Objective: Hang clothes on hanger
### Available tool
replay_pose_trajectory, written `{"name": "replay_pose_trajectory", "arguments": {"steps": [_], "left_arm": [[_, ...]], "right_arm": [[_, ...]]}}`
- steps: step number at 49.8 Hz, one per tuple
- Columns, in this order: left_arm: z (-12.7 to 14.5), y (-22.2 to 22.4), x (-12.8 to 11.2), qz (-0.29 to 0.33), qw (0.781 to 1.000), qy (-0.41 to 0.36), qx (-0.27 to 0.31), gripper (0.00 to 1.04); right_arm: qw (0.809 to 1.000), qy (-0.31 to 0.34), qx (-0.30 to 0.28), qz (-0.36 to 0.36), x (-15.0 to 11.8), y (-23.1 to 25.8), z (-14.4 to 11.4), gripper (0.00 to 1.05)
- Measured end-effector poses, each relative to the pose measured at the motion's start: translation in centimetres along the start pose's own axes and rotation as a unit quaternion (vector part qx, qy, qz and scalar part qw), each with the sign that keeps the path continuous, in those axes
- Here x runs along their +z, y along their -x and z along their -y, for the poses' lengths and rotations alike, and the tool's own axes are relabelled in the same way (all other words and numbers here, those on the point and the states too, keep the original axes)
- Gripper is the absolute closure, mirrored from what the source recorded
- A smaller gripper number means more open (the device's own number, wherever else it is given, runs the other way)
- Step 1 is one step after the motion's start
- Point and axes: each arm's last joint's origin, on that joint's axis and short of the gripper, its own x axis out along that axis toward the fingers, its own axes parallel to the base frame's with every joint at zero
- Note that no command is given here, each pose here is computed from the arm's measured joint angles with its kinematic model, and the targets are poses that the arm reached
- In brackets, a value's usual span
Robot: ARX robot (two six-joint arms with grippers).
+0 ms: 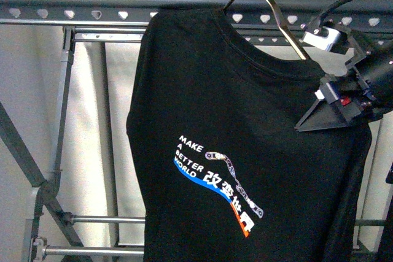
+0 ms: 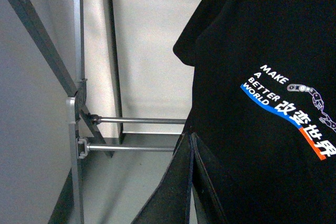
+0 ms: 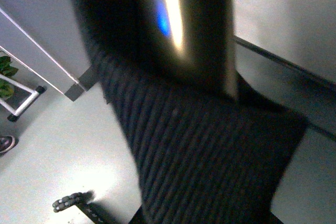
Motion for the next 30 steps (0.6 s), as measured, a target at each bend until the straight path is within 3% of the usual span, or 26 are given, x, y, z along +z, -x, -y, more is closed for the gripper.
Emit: {"name": "replay_pose_trajectory", "arguments": {"steps": [13, 22, 30], "left_arm": [[0.0, 2.4, -2.6, 0.000, 1.000, 0.000, 0.000, 1.01], [0.0, 3.7, -3.8, 0.001, 1.000, 0.000, 0.000, 1.01], [0.0, 4.5, -4.4, 0.001, 1.000, 0.000, 0.000, 1.01]], "right_arm": [[1.000, 0.003, 0.009, -0.012, -1.1, -1.0, -2.0, 0.97], [0.999, -0.028, 0.021, -0.017, -4.1, 0.7, -4.1, 0.97], [0.998, -0.048, 0.017, -0.035, -6.0, 0.9, -3.8, 0.97]]}}
